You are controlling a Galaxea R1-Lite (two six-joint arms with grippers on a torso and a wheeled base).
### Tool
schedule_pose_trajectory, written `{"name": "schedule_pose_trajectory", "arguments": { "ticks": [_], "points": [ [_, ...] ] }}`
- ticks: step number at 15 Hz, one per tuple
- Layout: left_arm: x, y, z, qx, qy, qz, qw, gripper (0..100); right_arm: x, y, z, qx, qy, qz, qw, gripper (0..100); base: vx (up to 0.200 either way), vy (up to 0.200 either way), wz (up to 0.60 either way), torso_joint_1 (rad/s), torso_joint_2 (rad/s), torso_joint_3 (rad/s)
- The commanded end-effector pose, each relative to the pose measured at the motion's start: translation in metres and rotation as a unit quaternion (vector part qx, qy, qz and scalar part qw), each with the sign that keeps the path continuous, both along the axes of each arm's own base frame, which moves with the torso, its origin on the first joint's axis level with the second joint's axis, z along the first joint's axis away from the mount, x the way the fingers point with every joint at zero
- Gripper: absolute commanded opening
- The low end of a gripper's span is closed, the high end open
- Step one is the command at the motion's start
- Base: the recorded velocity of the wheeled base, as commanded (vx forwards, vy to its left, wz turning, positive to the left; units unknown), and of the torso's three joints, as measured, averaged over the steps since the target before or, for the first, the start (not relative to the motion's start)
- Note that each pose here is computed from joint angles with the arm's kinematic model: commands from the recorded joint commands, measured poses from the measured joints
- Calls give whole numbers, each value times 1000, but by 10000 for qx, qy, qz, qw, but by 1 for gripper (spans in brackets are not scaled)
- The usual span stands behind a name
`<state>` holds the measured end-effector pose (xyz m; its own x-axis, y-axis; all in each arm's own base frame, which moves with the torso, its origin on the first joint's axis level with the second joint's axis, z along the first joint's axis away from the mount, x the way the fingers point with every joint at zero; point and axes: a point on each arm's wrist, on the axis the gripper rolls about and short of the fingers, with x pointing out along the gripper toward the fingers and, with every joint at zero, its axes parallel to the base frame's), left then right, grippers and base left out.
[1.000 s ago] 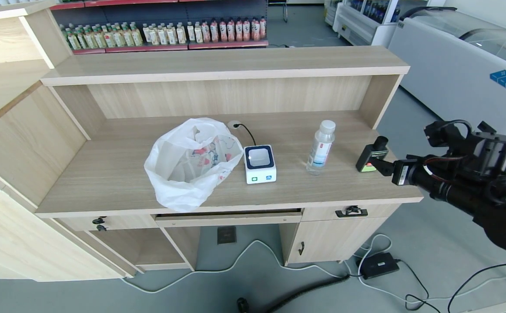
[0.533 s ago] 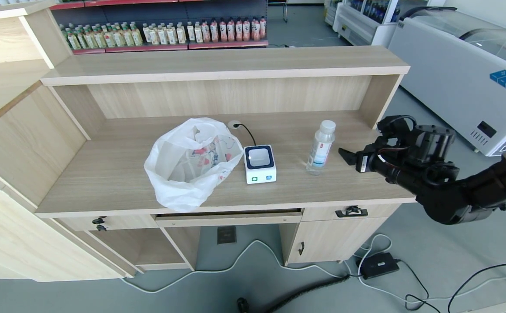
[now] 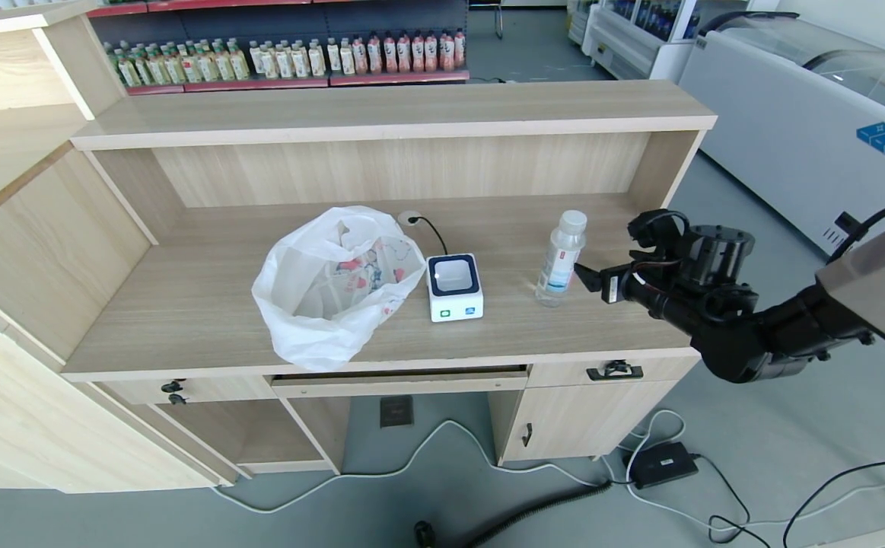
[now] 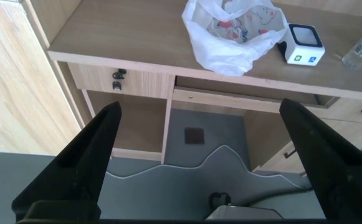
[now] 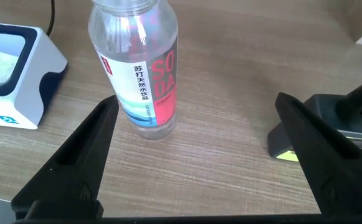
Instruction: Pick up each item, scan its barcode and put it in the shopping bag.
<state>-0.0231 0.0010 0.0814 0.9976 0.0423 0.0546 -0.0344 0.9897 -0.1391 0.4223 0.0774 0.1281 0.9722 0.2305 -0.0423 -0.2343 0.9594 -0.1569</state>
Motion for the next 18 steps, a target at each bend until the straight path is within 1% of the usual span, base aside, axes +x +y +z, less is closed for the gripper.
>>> {"name": "schedule_pose_trajectory", "arguments": {
  "ticks": [1,7,18],
  "points": [
    [0,0,0,-3,-3,3,10000,100,6,6,-3,13,30,78,10000,100,0,0,0,0,0,0],
    [0,0,0,4,-3,3,10000,100,23,29,1,107,-16,267,9996,100,0,0,0,0,0,0],
    [0,0,0,-3,-3,3,10000,100,50,37,-15,98,29,274,9996,100,0,0,0,0,0,0]
  ]
}}
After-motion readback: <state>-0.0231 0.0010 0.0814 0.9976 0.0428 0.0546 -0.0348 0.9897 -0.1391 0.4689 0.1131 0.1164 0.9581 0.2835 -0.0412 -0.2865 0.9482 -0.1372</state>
